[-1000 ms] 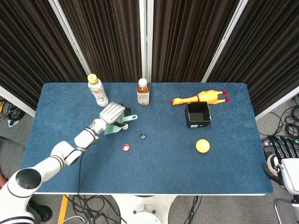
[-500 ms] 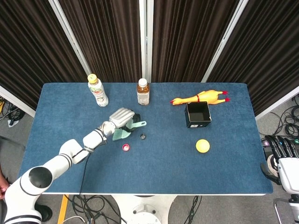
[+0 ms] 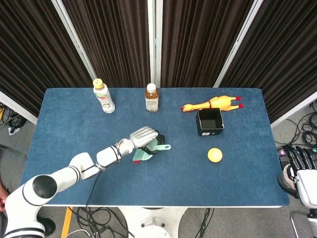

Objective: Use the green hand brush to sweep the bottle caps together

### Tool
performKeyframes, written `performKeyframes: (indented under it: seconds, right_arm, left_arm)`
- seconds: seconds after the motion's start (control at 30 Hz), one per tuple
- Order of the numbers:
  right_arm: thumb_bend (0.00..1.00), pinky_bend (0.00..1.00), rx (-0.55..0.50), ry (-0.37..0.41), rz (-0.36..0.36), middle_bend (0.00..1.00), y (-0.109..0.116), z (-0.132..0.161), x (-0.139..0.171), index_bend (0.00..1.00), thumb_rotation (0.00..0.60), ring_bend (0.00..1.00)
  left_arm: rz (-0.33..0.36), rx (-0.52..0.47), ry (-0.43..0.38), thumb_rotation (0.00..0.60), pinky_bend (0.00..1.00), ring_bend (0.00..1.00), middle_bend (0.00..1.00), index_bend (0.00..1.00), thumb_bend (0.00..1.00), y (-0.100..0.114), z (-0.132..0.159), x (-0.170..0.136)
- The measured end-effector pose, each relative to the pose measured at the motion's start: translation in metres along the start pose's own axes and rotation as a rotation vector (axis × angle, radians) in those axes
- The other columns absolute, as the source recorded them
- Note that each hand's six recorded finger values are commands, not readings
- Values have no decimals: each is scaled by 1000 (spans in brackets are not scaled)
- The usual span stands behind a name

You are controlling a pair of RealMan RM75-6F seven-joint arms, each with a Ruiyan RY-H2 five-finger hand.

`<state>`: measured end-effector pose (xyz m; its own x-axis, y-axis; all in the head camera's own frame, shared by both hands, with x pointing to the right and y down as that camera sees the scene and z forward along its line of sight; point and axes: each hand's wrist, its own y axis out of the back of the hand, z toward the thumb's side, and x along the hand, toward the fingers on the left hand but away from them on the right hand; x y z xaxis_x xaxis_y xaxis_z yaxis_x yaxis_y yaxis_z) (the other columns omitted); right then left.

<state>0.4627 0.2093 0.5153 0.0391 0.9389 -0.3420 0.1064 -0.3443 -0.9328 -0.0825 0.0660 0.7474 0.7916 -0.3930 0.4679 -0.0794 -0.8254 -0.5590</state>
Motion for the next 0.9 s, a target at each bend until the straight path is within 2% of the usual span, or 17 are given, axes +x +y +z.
performKeyframes:
  seconds: [0.2, 0.33, 0.43, 0.7, 0.9]
  right_arm:
    - [252, 0, -4, 1, -3, 89, 1, -2, 1, 0, 600, 0]
    - [252, 0, -8, 11, -1, 89, 0, -1, -1, 0, 600, 0]
    - [252, 0, -13, 20, 3, 89, -2, -1, -3, 0, 600, 0]
    - [252, 0, -21, 41, 13, 89, -4, 0, -7, 0, 600, 0]
    - [252, 0, -18, 53, 18, 89, -5, 4, -9, 0, 600, 0]
  left_arm:
    - [61, 10, -4, 600, 480, 397, 548, 534, 441, 22, 4, -10]
    - [137, -24, 46, 600, 421, 397, 548, 533, 449, 41, -7, -31]
    - [188, -71, 93, 600, 400, 397, 547, 531, 454, 46, -14, -52]
    - [290, -153, 235, 600, 345, 397, 537, 506, 453, 29, -14, -103]
    - [344, -109, 320, 600, 328, 397, 537, 493, 465, 13, -2, -122]
